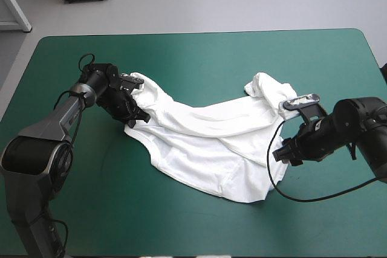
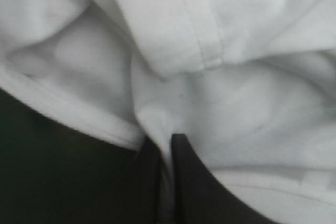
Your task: Fold the cloth
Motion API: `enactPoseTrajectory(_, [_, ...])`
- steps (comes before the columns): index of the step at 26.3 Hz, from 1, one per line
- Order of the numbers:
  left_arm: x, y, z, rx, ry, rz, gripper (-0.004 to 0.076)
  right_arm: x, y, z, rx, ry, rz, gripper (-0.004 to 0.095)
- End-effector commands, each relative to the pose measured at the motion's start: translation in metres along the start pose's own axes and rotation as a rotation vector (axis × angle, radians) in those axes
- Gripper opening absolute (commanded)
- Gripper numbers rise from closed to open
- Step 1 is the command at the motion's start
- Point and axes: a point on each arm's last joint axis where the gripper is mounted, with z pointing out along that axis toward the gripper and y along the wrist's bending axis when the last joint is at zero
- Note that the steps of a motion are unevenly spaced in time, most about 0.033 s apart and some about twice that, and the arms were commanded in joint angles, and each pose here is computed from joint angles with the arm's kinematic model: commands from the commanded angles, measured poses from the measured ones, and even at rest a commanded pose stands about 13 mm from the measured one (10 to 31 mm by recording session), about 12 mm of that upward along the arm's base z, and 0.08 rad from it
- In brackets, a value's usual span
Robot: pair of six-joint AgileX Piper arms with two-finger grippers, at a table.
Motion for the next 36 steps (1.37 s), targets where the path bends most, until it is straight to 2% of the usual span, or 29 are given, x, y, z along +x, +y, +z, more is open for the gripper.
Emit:
enactPoseTrajectory(1, [0.007,-0.017,-0.017,0.095,0.029,-0.01,-0.0022,0.001,-0.004,0.018,0.004,0.056,0.001,0.0542])
enactPoseTrajectory(6, [0.01,-0.02,-0.035,0.086,-0.014,-0.001,-0.0022,-0.018,-0.014,0.053,0.013,0.107,-0.013,0.0542])
enactPoseTrajectory(11, [0.012,-0.022,-0.044,0.084,-0.038,0.017,-0.0022,-0.029,-0.027,0.09,0.06,0.18,-0.029,0.0542])
enactPoseTrajectory(18, [0.012,-0.023,-0.045,0.09,-0.042,0.02,-0.0022,-0.04,-0.032,0.11,0.075,0.135,-0.029,0.0542])
enactPoseTrajectory(26, [0.012,-0.025,-0.045,0.107,-0.047,0.018,-0.0022,-0.045,-0.037,0.138,0.069,0.165,-0.019,0.0531])
enactPoseTrajectory(27, [0.012,-0.025,-0.045,0.107,-0.047,0.018,-0.0022,-0.045,-0.037,0.141,0.063,0.169,-0.013,0.0502])
enactPoseTrajectory(29, [0.012,-0.025,-0.045,0.107,-0.047,0.018,-0.0022,-0.045,-0.037,0.146,0.048,0.181,0.0,0.0377])
enactPoseTrajectory(33, [0.014,-0.026,-0.049,0.11,-0.041,0.023,-0.0022,-0.046,-0.031,0.148,-0.023,0.17,-0.022,-0.0007])
enactPoseTrajectory(36, [0.019,-0.028,-0.057,0.116,-0.03,0.032,-0.0022,-0.049,-0.025,0.143,-0.08,0.162,-0.016,-0.0013])
